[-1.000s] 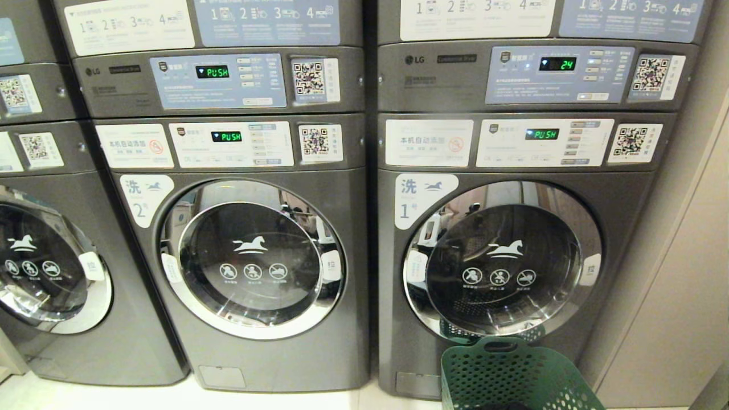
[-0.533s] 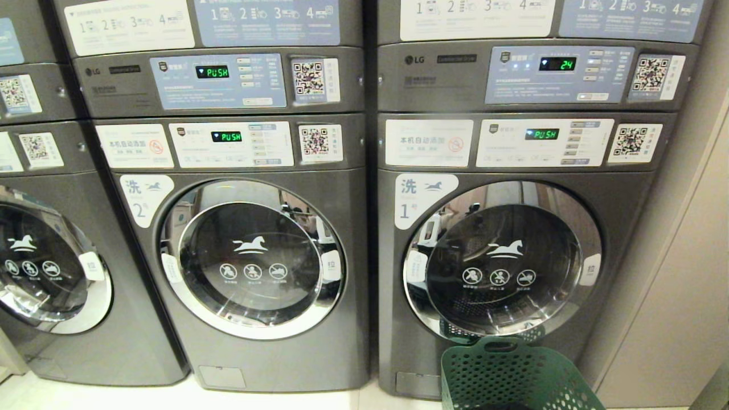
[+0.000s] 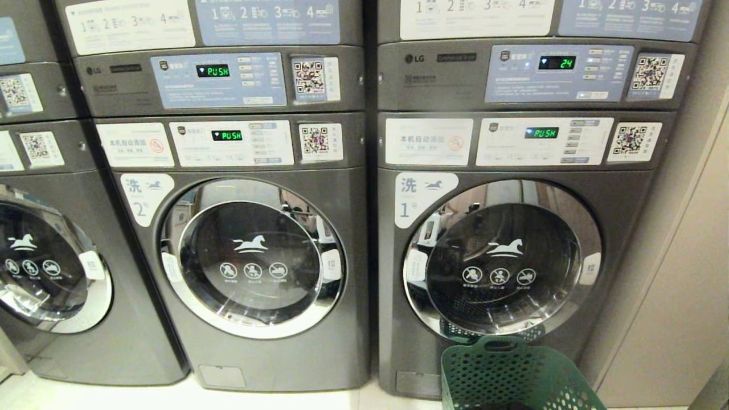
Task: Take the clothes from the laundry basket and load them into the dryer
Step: Take the clothes out of the basket
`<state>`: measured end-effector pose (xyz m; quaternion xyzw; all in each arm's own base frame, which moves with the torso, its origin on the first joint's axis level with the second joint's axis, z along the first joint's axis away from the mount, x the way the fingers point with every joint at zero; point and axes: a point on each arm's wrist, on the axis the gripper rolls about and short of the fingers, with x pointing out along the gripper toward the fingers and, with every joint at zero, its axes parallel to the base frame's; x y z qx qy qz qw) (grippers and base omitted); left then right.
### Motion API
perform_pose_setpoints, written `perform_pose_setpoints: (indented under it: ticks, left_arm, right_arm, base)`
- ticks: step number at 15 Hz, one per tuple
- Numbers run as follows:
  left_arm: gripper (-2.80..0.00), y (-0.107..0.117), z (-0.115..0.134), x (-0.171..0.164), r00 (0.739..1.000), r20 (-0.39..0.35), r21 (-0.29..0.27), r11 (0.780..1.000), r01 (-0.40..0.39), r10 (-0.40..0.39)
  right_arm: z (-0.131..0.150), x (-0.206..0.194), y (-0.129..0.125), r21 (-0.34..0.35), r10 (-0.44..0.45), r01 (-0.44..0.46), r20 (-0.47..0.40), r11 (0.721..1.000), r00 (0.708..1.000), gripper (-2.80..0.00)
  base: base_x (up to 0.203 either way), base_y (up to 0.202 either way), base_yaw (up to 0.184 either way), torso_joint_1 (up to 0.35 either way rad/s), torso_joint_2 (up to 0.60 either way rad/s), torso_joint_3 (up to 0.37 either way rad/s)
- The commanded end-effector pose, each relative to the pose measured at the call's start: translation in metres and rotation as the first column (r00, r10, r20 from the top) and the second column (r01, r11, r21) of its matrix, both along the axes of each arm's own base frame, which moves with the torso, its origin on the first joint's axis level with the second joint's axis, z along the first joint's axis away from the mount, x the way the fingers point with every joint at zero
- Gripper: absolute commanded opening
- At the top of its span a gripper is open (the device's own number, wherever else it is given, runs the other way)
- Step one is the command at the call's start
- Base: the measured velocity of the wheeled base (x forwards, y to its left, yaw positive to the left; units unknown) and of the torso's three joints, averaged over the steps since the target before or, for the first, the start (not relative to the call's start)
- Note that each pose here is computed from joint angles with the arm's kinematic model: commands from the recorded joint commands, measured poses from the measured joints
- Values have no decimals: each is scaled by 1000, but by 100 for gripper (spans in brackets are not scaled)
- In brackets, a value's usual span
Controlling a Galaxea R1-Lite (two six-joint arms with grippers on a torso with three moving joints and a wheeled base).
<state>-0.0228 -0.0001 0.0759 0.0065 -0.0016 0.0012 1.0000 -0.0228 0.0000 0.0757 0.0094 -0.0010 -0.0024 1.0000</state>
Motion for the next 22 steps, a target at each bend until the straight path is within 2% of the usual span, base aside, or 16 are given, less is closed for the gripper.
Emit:
perform_pose_setpoints:
  ticks: [1,22]
  left_arm:
    - [-280,0,0,0,1000,0,-1,1000,-1,1]
    - [-280,0,0,0,1000,0,1,1000,-1,1]
  right_arm:
    - [0,0,0,0,0,0,0,1000,1000,-280]
    - [0,0,0,3,0,0,0,1000,1000,-280]
  base:
    - [0,0,0,-35,85,103]
    - [0,0,0,-1,4,4]
